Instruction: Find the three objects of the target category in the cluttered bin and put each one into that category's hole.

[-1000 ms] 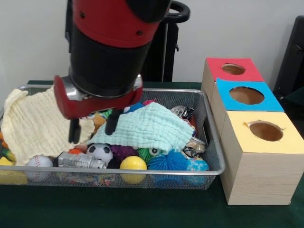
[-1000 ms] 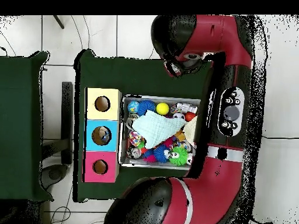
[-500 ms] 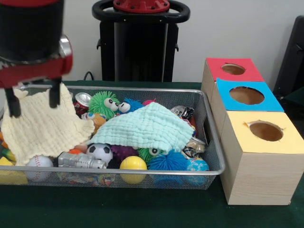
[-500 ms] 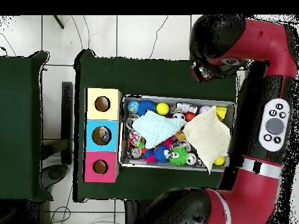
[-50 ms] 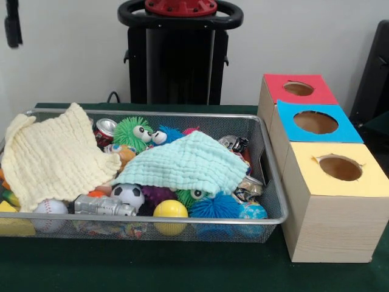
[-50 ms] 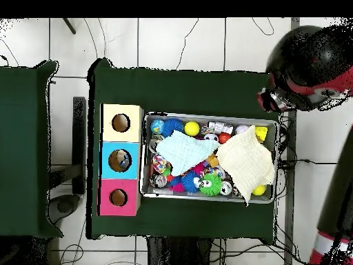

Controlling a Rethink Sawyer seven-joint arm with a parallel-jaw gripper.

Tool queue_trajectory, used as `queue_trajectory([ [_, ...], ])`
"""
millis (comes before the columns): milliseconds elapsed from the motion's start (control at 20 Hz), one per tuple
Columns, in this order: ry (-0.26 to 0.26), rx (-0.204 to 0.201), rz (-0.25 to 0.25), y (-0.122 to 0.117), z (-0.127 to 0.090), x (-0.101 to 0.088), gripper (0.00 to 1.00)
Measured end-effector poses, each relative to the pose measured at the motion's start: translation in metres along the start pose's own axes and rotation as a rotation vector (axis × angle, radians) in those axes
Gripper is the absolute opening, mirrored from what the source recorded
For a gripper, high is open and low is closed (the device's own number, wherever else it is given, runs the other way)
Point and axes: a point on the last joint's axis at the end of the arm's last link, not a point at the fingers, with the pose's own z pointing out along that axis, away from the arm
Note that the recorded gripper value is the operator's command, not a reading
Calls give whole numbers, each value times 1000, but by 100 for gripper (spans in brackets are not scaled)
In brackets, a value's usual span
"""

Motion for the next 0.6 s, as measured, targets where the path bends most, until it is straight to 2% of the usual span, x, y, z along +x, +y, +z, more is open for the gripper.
queue_trajectory([
  [150, -23, 24, 8, 0, -20, 18, 100],
  [200, -33, 48, 5, 2, -28, 22, 100],
  [250, -44, 73, -1, 5, -32, 22, 100],
  [450, -81, 121, -25, 13, -33, 16, 100],
  [600, -108, 135, -41, 19, -29, 10, 100],
])
